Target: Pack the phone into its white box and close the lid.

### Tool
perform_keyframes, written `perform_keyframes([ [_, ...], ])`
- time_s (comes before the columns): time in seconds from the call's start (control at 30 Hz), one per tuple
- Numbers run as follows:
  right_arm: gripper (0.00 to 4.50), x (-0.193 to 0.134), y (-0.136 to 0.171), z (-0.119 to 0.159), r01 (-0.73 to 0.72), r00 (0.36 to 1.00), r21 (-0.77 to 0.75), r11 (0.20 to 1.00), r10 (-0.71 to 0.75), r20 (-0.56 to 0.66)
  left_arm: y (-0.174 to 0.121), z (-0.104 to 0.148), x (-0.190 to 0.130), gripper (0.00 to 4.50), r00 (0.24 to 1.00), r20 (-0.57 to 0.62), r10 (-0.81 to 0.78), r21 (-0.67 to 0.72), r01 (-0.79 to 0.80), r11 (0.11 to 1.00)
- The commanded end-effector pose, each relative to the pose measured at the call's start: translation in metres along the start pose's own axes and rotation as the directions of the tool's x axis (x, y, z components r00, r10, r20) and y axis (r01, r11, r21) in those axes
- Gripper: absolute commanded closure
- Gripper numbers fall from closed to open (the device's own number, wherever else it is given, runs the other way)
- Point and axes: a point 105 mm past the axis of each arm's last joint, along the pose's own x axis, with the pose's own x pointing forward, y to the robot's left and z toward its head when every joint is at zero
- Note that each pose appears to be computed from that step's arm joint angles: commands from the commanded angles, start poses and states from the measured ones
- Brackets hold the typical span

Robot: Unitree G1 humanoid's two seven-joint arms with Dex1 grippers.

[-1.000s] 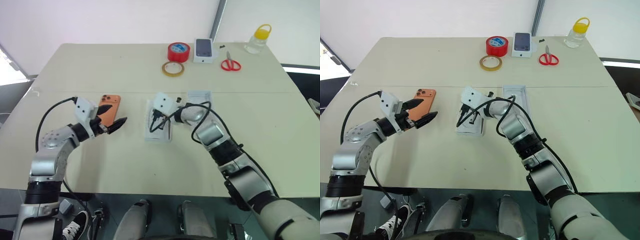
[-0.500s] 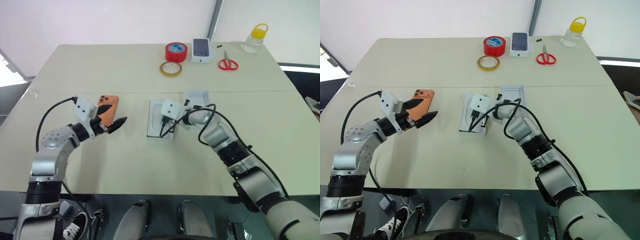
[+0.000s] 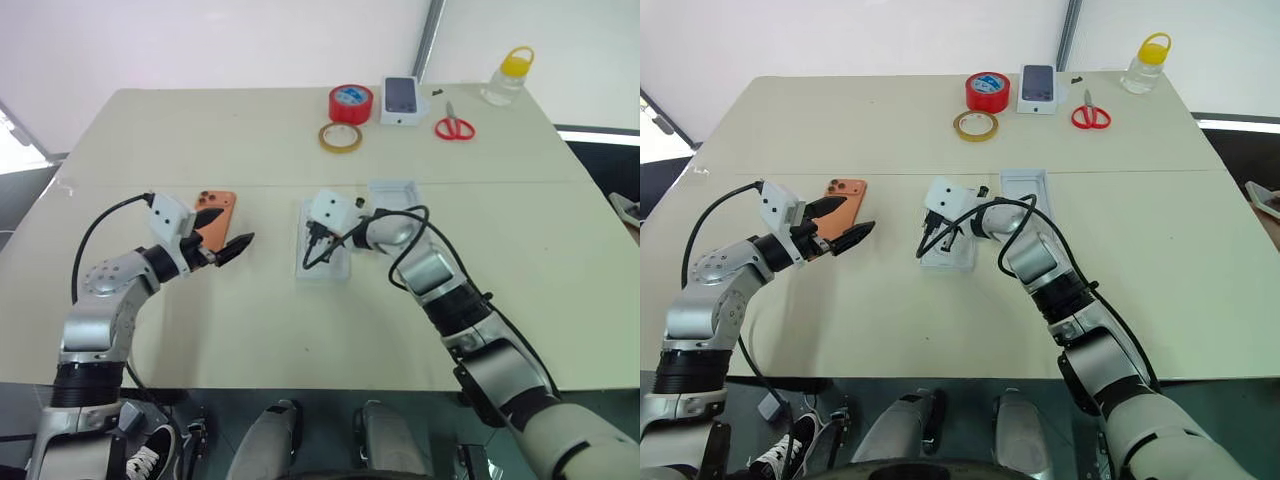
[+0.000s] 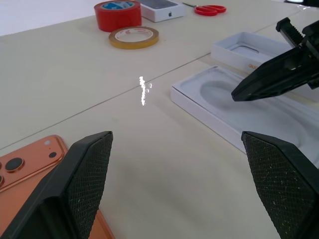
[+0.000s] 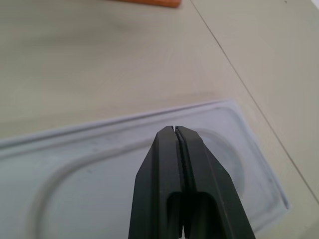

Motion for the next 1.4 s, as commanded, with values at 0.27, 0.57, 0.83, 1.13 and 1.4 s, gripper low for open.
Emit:
perform_keyframes([
  [0.27, 4.45, 0.003, 0.026, -0.014, -0.12, 0.992, -0.056, 0.991, 0.118, -0.041, 0.002, 0.011, -0.001, 0.13, 0.999, 0.038, 0.013, 0.024, -0.014, 1.0],
  [0.57, 4.45, -0.004, 0.034, -0.014, -0.194, 0.98, -0.055, 0.98, 0.191, -0.046, 0.003, 0.012, 0.0, 0.13, 0.999, 0.046, 0.019, 0.018, -0.019, 1.0],
  [0.83, 4.45, -0.014, 0.044, -0.01, -0.25, 0.968, -0.056, 0.967, 0.248, -0.027, 0.003, 0.011, -0.001, 0.13, 0.999, 0.039, 0.022, 0.026, -0.023, 0.999],
  [1.13, 4.45, -0.02, 0.054, -0.01, -0.326, 0.945, -0.047, 0.944, 0.325, -0.027, 0.004, 0.013, -0.001, 0.13, 0.999, 0.039, 0.026, 0.031, -0.027, 0.999],
  [1.4, 4.45, -0.018, 0.05, -0.005, -0.303, 0.953, -0.029, 0.952, 0.303, -0.007, 0.004, 0.013, 0.0, 0.13, 0.999, 0.041, 0.026, 0.03, -0.027, 0.999],
])
